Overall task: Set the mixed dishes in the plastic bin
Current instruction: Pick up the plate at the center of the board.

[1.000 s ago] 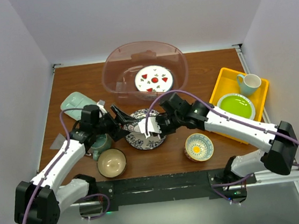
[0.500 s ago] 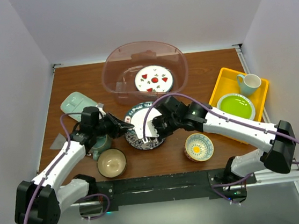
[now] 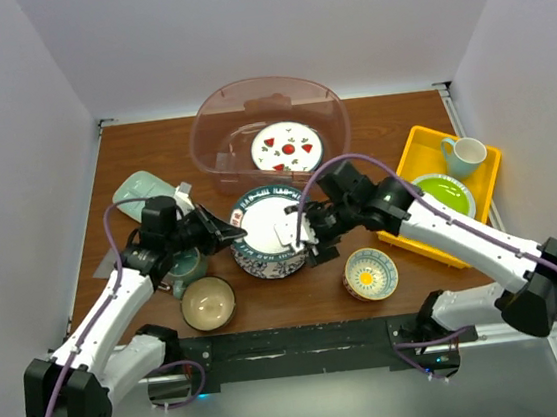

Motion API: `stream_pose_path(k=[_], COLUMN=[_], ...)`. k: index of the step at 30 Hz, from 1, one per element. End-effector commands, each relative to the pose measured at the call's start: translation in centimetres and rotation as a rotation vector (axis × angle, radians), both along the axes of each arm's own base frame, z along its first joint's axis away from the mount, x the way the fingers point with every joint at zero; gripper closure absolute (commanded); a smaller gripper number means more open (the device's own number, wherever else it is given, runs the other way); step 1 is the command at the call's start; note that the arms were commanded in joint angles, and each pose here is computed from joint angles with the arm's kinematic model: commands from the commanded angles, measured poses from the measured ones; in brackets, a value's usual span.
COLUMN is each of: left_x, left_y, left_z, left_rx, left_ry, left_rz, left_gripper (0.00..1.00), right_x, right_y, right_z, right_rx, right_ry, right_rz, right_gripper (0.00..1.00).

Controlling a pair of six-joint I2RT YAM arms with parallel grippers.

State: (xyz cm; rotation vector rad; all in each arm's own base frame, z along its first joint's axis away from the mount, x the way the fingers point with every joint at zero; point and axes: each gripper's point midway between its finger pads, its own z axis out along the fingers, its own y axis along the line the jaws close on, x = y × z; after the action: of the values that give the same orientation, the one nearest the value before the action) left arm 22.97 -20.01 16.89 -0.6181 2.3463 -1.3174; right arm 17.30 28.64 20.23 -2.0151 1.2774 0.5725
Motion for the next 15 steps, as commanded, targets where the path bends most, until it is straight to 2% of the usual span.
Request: stream_pose_path(k=[1, 8, 15], left_x=[0.8, 1.9, 3.6], left_y=[-0.4, 0.3, 0.1], left_z=[5.6, 8.5, 10.6], left_rx=[0.008, 0.093, 0.13], left_ry=[-0.257, -0.441, -0.563], left_rz=[-0.095, -0.11, -0.119], left_gripper=[1.0, 1.0, 1.0], right_x=[-0.1, 2.6, 4.8], right_y=[-1.7, -5.4, -7.5], right_z=[3.5, 6.2, 7.3], right_rx=[0.117, 0.215, 0.246], right_ry=[0.022, 0.004, -0.026], right_rz=[-0.01, -0.169, -0.313], right_gripper=[0.2, 0.08, 0.03])
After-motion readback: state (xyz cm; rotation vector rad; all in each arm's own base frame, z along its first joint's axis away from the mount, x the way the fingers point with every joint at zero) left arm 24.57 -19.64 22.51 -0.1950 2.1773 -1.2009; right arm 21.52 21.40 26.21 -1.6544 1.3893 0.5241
